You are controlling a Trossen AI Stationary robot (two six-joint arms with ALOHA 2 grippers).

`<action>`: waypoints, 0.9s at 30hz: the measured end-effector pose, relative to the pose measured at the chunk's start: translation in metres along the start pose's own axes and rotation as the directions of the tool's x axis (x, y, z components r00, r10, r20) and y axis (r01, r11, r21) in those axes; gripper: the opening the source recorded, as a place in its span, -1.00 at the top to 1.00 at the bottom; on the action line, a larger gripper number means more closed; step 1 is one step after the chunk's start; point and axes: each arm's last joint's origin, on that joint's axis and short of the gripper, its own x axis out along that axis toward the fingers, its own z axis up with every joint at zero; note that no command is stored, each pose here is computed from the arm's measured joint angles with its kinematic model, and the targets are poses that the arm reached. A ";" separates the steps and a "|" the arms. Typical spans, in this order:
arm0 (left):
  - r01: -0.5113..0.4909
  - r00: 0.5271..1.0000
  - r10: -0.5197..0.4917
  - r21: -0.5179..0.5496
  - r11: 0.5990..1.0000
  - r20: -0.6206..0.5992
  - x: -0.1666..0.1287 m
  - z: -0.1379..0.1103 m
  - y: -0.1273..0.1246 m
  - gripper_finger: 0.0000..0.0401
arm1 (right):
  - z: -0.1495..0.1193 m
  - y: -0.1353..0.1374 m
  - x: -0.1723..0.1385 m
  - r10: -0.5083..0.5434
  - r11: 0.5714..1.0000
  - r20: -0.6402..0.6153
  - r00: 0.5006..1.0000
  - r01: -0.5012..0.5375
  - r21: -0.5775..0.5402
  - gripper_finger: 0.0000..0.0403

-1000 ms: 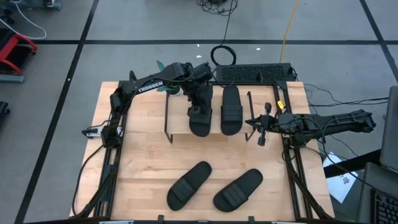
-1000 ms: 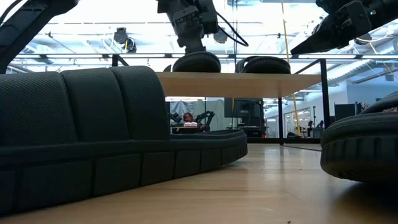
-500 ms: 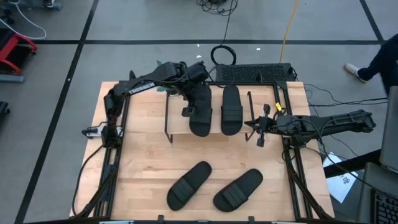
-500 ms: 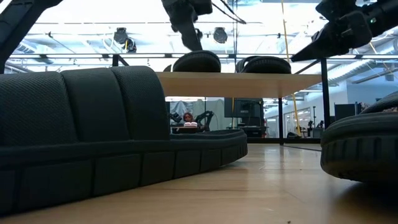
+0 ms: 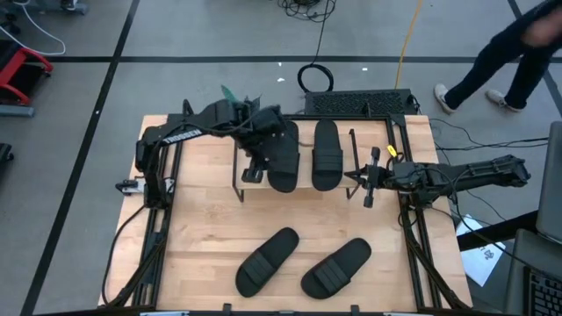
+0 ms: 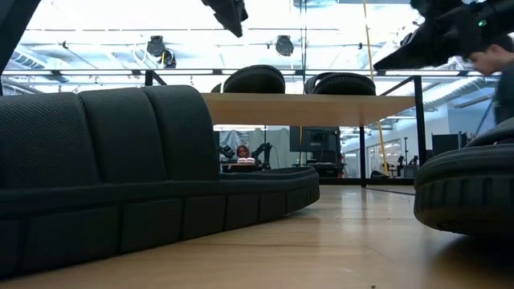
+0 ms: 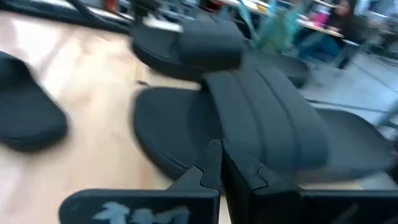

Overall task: Pick and place slides into the shelf
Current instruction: Put the left slide on the shelf

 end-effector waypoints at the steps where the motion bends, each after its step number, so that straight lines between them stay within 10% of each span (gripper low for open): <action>1: -0.016 0.999 0.015 -0.017 1.000 -0.032 0.001 -0.001 -0.004 0.61 | 0.001 0.001 -0.001 0.036 0.999 0.019 0.999 -0.036 0.003 1.00; 4: -0.063 0.994 0.055 -0.082 0.995 -0.096 0.002 -0.002 -0.013 0.93 | 0.006 0.006 -0.006 0.131 0.991 0.076 0.988 -0.132 0.003 1.00; 27: -0.284 0.923 0.240 -0.110 0.952 -0.302 0.084 -0.018 -0.038 1.00 | 0.012 0.010 -0.017 0.183 0.982 0.159 0.970 -0.187 0.006 1.00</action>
